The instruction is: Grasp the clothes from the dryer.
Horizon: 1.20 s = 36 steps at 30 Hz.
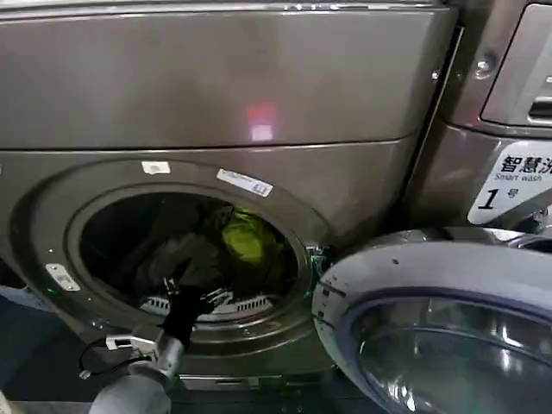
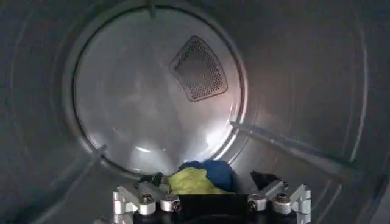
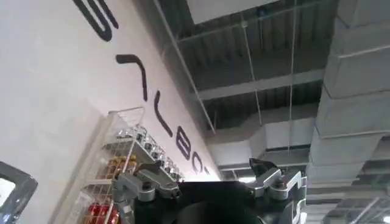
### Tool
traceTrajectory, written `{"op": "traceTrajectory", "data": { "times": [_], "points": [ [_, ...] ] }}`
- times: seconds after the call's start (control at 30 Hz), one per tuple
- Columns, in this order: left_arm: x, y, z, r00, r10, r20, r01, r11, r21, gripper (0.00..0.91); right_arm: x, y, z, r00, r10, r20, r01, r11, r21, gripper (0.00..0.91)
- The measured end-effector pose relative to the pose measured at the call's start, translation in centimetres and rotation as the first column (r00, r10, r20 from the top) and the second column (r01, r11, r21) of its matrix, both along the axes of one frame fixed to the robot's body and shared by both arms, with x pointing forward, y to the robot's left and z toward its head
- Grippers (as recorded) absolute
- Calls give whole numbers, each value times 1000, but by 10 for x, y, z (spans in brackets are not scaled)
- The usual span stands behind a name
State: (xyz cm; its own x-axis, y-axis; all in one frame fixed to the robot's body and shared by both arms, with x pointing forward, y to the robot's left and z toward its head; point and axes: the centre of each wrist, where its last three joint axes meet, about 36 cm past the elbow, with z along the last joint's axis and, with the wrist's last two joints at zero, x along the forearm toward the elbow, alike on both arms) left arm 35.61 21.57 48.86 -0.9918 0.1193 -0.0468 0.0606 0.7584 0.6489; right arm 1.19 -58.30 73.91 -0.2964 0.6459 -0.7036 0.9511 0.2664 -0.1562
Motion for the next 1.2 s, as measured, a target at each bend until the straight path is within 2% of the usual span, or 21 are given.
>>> {"op": "traceTrajectory", "data": {
  "times": [0.2, 0.37, 0.5, 0.67, 0.9, 1.2],
  "points": [
    [29, 14, 12, 995, -20, 101, -12, 953, 304, 907, -3, 2, 3, 1000, -7, -22, 7, 1000, -6, 907],
    [56, 18, 24, 993, -94, 69, 46, 862, 505, 907, -4, 5, 3, 999, -8, -37, 8, 1000, -8, 907],
    [76, 22, 36, 992, -127, -12, 108, 780, 616, 907, -5, 6, 2, 999, -8, -47, 7, 1000, -10, 907],
    [100, 29, 54, 976, -128, -177, 216, 694, 687, 907, -6, 7, 1, 999, -9, -53, 8, 1000, -11, 907],
    [129, 31, 76, 908, -124, -400, 389, 603, 696, 907, -5, 8, -2, 998, -8, -59, 8, 1000, -11, 907],
    [156, 23, 83, 824, -116, -555, 537, 474, 698, 907, -2, 7, -5, 998, 0, -62, -1, 1000, -10, 907]
  ]
}}
